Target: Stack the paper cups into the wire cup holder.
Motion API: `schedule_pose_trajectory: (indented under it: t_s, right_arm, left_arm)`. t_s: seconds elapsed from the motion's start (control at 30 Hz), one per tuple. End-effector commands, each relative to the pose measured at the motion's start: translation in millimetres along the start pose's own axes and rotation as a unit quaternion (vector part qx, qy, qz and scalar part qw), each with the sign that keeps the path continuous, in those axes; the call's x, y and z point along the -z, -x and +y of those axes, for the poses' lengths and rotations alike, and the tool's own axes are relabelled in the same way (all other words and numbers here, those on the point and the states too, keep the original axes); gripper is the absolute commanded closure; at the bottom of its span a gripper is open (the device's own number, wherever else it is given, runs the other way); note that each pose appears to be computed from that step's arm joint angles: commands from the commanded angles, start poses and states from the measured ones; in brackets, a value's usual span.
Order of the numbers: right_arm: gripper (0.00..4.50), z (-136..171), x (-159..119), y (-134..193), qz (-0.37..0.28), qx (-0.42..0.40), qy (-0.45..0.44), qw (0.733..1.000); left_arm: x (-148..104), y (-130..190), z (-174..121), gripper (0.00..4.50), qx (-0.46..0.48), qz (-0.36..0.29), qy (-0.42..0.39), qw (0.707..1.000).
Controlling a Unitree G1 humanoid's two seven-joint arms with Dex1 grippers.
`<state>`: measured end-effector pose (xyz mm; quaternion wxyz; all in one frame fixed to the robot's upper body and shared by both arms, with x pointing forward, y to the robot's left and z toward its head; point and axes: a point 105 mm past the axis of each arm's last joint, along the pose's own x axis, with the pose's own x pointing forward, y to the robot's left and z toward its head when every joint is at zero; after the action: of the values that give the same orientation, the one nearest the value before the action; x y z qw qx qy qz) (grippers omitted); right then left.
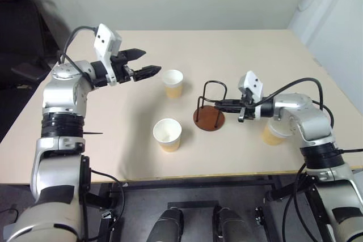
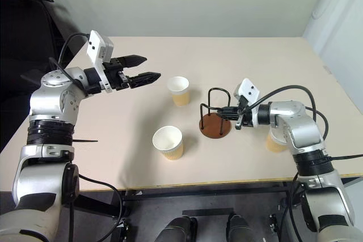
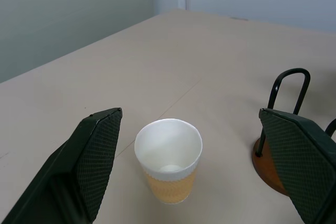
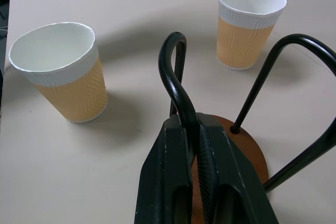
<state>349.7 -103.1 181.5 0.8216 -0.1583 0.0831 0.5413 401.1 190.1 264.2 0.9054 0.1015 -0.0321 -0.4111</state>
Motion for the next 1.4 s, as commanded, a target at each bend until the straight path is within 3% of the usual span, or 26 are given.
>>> schedule_pose_trajectory:
  t_s: [0.03,0.67,0.77,0.93,1.13,1.4]
  right_arm:
    - [4.43,4,-7,5,-0.007,-0.011,0.013,1.000]
    - [4.43,15,3,10,0.018,-0.019,0.022,0.999]
    - [3.74,16,9,12,0.032,-0.026,0.015,0.999]
    - [2.02,17,12,14,0.039,-0.022,0.021,0.999]
    - [2.02,16,11,15,0.039,-0.019,0.025,0.999]
    - [2.02,6,5,26,0.039,0.003,0.033,0.999]
  left_arm:
    - [-16,2,2,0.00,-0.003,-0.011,-0.023,1.000]
    - [-18,-2,2,0.00,0.004,-0.010,-0.025,1.000]
    - [-17,-1,1,0.00,0.006,-0.008,-0.024,1.000]
    - [-17,-1,1,0.00,0.011,-0.003,-0.028,1.000]
    - [-15,-1,-2,0.00,0.036,0.017,-0.041,0.998]
    - [-13,17,-18,0.00,0.150,0.087,-0.068,0.983]
